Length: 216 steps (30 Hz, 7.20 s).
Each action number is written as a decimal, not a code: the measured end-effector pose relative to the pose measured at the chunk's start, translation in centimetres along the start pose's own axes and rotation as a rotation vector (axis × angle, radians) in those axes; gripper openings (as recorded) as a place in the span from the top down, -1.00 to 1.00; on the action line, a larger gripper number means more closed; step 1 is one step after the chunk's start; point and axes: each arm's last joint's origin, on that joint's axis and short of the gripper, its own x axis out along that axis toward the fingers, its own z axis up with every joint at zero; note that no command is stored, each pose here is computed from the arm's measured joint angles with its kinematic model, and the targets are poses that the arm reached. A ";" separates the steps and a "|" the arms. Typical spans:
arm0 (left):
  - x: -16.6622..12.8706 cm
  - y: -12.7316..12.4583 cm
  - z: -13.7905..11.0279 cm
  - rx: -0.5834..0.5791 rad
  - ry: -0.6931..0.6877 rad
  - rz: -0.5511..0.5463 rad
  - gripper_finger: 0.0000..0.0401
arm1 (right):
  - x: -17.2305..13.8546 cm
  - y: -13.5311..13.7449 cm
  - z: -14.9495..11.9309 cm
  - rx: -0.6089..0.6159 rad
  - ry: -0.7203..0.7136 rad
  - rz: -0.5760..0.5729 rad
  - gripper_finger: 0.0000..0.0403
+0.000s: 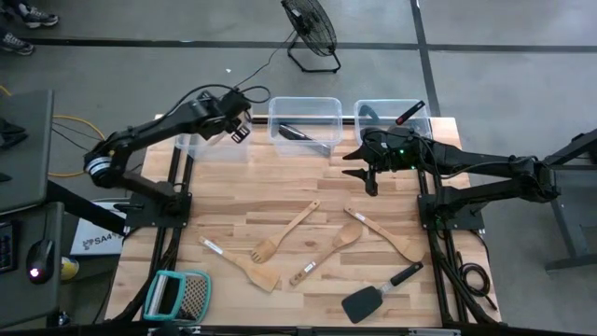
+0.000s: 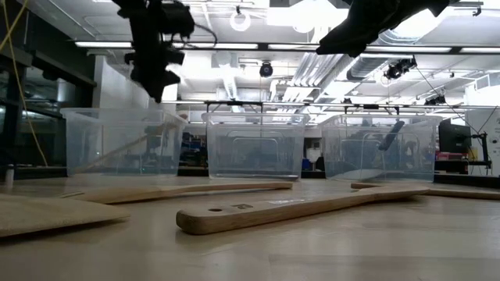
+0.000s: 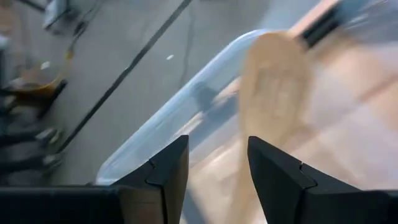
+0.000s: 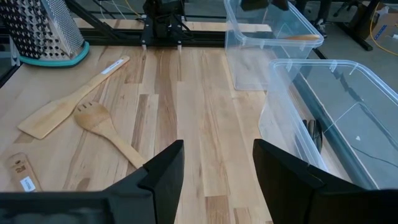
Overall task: Pick & Place Kitchen Items
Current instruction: Put the brown wooden spoon into the left transparent bin
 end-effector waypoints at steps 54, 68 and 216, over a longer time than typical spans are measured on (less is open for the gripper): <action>-8.4 -20.9 -6.5 -0.102 0.356 -0.744 -0.25 | 0.0 0.0 0.0 0.000 0.000 0.000 0.09; -9.1 -26.2 -8.9 -0.018 0.359 -0.838 -0.25 | 0.0 0.0 0.0 0.000 0.000 0.000 0.09; 2.9 -4.3 -1.3 -0.060 0.020 0.158 0.59 | 0.0 0.0 0.1 -0.001 -0.008 0.001 0.09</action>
